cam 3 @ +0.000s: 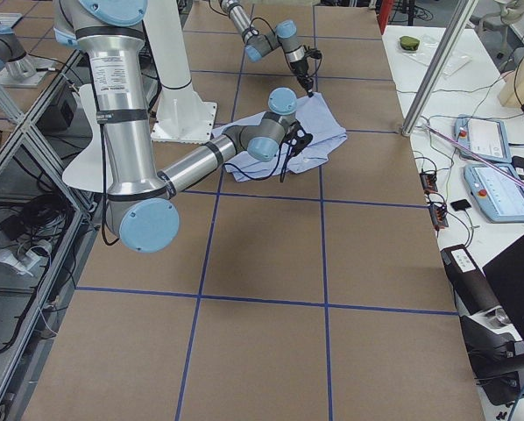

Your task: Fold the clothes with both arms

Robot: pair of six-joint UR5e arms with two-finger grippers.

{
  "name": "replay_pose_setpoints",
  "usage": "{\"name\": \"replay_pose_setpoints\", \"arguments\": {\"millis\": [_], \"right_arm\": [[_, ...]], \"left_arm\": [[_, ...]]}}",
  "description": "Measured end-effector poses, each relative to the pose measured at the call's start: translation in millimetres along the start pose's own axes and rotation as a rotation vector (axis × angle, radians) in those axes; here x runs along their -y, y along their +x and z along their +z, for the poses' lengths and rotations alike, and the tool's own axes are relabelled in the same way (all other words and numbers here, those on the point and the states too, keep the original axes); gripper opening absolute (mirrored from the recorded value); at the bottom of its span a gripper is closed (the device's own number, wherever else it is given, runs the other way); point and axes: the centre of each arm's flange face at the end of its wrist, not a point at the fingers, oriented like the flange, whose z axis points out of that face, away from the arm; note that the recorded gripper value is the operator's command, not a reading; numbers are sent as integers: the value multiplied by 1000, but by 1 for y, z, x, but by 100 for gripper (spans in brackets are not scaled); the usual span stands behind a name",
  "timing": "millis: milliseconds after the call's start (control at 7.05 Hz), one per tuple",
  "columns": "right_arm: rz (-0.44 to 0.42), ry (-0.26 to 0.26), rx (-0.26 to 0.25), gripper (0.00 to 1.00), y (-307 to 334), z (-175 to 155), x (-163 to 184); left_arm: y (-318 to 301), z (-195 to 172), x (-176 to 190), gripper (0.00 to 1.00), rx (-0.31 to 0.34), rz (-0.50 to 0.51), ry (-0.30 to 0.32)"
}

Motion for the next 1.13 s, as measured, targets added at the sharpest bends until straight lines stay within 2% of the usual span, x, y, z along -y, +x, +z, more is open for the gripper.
{"name": "replay_pose_setpoints", "arguments": {"millis": [284, 425, 567, 851, 1135], "right_arm": [[-5, 9, 5, 100, -6, 5, -3], [-13, 18, 10, 100, -14, 12, -8], [-22, 26, 14, 100, -20, 20, -14], [-65, 46, 26, 100, -31, 42, -40], [-143, 124, 28, 100, -40, 95, -100]], "left_arm": [[32, 46, 78, 2, -28, 32, 88], [48, 66, 99, 75, -32, 40, 108], [58, 76, 111, 90, -28, 60, 119], [63, 70, 117, 90, -44, 86, 123], [46, 36, 110, 87, -100, 101, 78]]}}
